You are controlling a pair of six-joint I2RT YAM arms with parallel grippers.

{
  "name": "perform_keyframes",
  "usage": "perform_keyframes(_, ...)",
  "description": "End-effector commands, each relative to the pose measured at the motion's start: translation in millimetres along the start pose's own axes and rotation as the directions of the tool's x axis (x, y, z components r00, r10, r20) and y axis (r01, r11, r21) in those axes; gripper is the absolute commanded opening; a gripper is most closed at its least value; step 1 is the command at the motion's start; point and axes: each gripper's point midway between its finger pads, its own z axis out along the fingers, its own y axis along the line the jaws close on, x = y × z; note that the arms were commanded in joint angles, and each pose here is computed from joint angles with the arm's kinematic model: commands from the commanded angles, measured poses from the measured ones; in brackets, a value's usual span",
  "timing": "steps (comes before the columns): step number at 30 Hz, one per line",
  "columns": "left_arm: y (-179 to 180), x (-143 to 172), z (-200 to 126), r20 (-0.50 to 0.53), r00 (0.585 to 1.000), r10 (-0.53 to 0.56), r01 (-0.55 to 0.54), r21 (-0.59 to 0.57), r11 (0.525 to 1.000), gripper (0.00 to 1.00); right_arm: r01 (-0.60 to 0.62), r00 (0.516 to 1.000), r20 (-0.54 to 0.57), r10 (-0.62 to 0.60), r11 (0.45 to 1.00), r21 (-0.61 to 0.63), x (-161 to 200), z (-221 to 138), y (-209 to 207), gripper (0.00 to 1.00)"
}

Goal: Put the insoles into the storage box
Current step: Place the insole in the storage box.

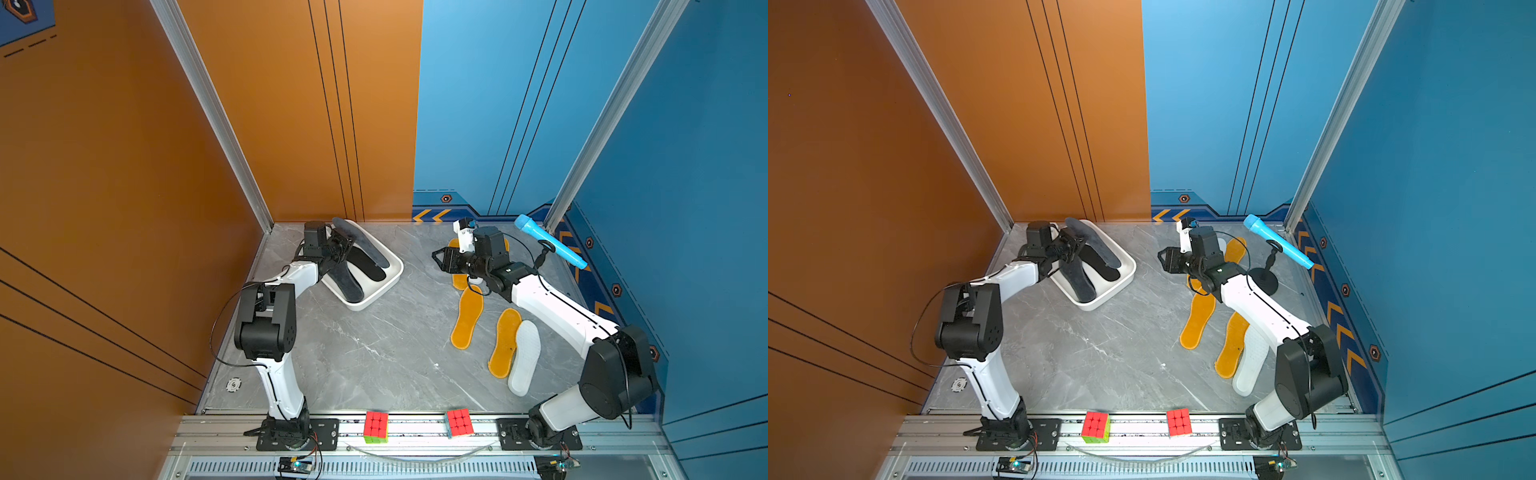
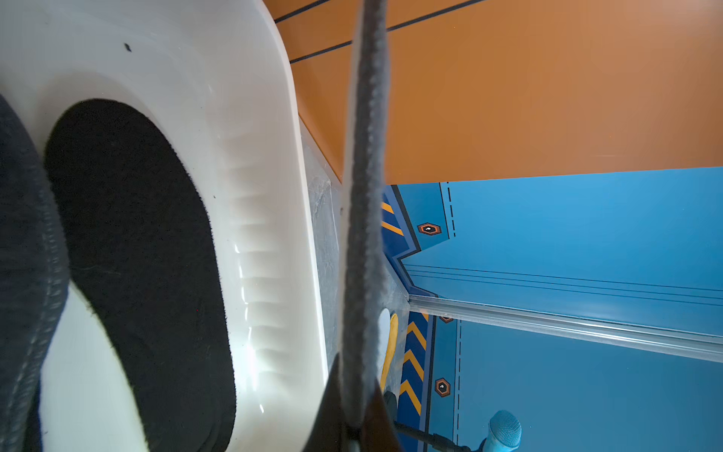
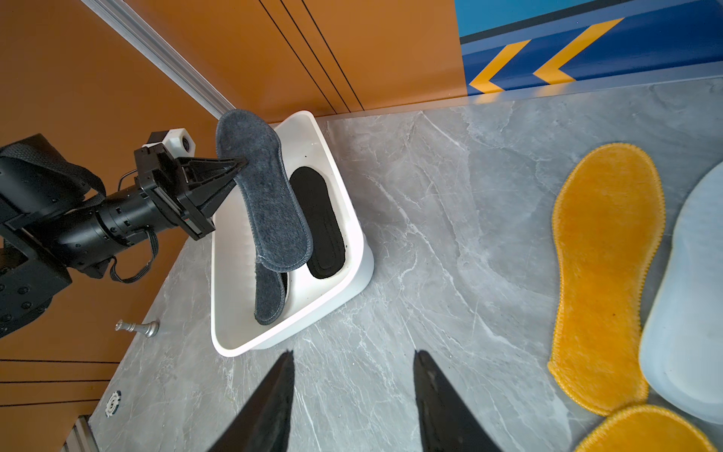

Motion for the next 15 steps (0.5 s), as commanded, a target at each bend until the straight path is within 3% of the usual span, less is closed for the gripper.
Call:
perform_keyframes(1,25.7,5.2,11.8,-0.038,0.999,-0.037,0.034,-0.078,0.996,0.0,-0.025,0.999,0.032,0.026,0.999,-0.024,-6.8,-7.2,0.3,0.51)
perform_keyframes(15,45.1,7.1,23.5,-0.064,0.997,-0.046,0.031,-0.216,0.976,0.0,-0.069,0.997,0.039,0.07,0.997,-0.04,-6.2,-5.5,-12.4,0.51)
